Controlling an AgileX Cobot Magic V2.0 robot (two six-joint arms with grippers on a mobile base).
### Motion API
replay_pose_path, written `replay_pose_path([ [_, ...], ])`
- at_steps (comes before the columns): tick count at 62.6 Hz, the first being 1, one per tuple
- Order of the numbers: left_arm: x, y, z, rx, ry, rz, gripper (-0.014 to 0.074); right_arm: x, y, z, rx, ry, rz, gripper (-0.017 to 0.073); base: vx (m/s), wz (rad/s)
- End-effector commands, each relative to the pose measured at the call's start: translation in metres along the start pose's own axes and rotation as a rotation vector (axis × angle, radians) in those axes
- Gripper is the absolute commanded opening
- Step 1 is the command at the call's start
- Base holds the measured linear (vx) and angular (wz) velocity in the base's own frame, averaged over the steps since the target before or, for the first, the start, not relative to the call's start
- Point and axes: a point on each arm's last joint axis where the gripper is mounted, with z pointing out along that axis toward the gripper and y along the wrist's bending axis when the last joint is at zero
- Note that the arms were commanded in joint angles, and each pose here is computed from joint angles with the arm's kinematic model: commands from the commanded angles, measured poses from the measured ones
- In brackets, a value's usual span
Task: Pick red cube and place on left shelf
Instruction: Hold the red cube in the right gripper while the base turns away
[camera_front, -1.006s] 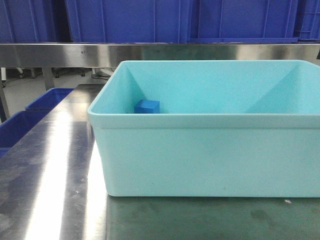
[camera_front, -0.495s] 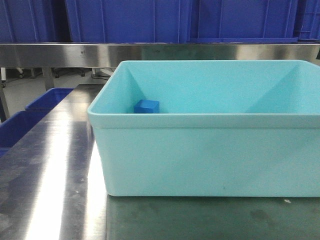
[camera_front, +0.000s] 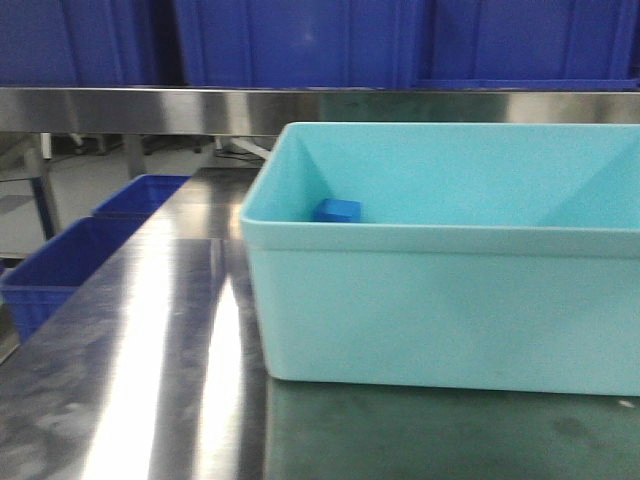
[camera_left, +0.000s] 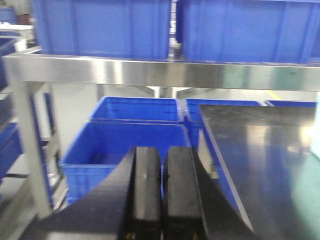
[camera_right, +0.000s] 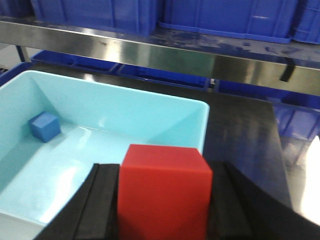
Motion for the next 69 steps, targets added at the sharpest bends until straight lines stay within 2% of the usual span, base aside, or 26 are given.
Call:
replay_pose_path([
  [1, -0.0007, 0.0006, -0.0002, -0.001, -0.077, -0.009, 0.0101, -0.0146, 0.0006, -0.0028, -0.006, -0.093, -0.029, 0.0127, -0.08, 0.48],
  [29, -0.0007, 0.0005, -0.0002, 0.001, -0.077, -0.009, 0.0101, -0.0146, 0.0006, -0.0028, -0.006, -0.093, -0.029, 0.0127, -0.08, 0.56],
  [69, -0.0007, 0.0005, -0.0002, 0.001, -0.077, -0.009, 0.0101, -0.0146, 0.0006, -0.0028, -0.006, -0.093, -0.029, 0.0127, -0.14, 0.87],
])
